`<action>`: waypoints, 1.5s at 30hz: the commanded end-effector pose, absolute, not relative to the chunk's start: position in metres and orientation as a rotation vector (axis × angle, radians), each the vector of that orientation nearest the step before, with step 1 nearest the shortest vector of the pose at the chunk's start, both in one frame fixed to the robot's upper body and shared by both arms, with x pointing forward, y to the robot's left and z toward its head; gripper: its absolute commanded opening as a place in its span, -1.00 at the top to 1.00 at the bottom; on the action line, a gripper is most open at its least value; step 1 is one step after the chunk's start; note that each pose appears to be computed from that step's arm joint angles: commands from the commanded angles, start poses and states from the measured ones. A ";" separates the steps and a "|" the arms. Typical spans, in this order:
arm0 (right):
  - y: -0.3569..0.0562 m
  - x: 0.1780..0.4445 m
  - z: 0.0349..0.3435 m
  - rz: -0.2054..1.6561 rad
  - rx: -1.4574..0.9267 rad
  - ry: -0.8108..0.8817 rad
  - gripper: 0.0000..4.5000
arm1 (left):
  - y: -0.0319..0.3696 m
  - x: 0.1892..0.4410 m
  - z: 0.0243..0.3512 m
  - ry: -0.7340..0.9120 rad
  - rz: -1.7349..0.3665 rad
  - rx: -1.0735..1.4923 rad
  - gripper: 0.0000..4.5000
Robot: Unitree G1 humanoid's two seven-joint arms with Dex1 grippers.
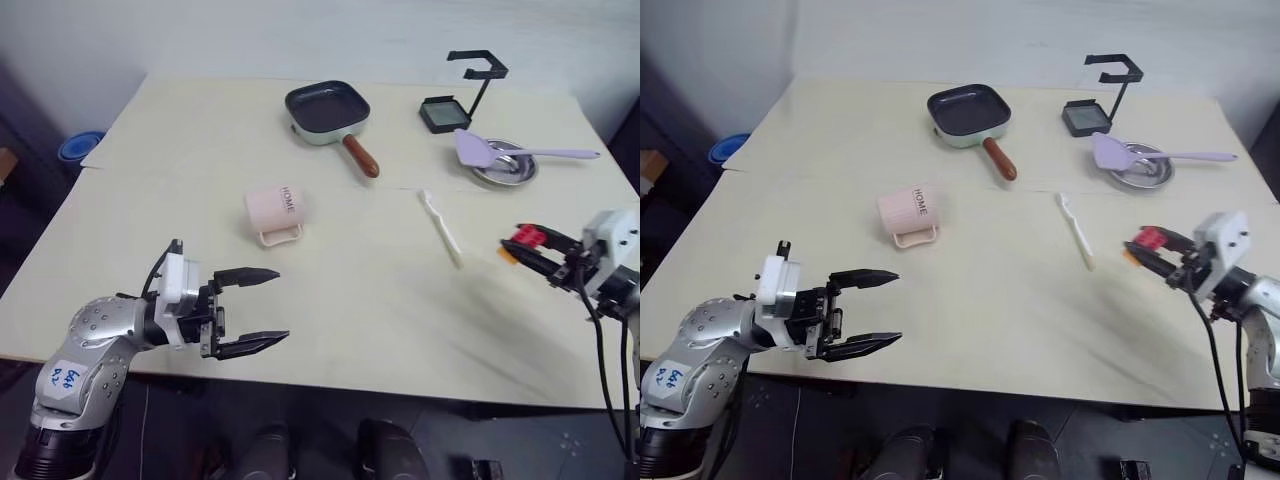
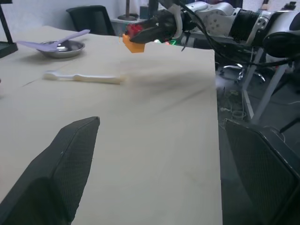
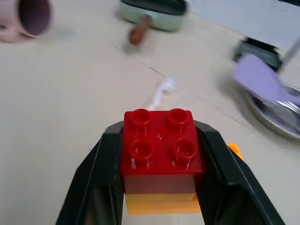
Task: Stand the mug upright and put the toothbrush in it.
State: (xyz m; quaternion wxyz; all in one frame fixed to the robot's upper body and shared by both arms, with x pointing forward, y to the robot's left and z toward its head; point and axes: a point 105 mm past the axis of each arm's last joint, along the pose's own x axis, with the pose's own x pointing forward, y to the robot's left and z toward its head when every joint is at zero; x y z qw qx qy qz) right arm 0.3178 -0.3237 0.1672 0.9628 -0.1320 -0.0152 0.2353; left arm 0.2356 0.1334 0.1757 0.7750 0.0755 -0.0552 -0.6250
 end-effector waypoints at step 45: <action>-0.196 0.249 0.113 0.851 -0.257 -0.202 -0.99 | 0.134 0.381 0.155 0.344 -0.769 0.683 -1.00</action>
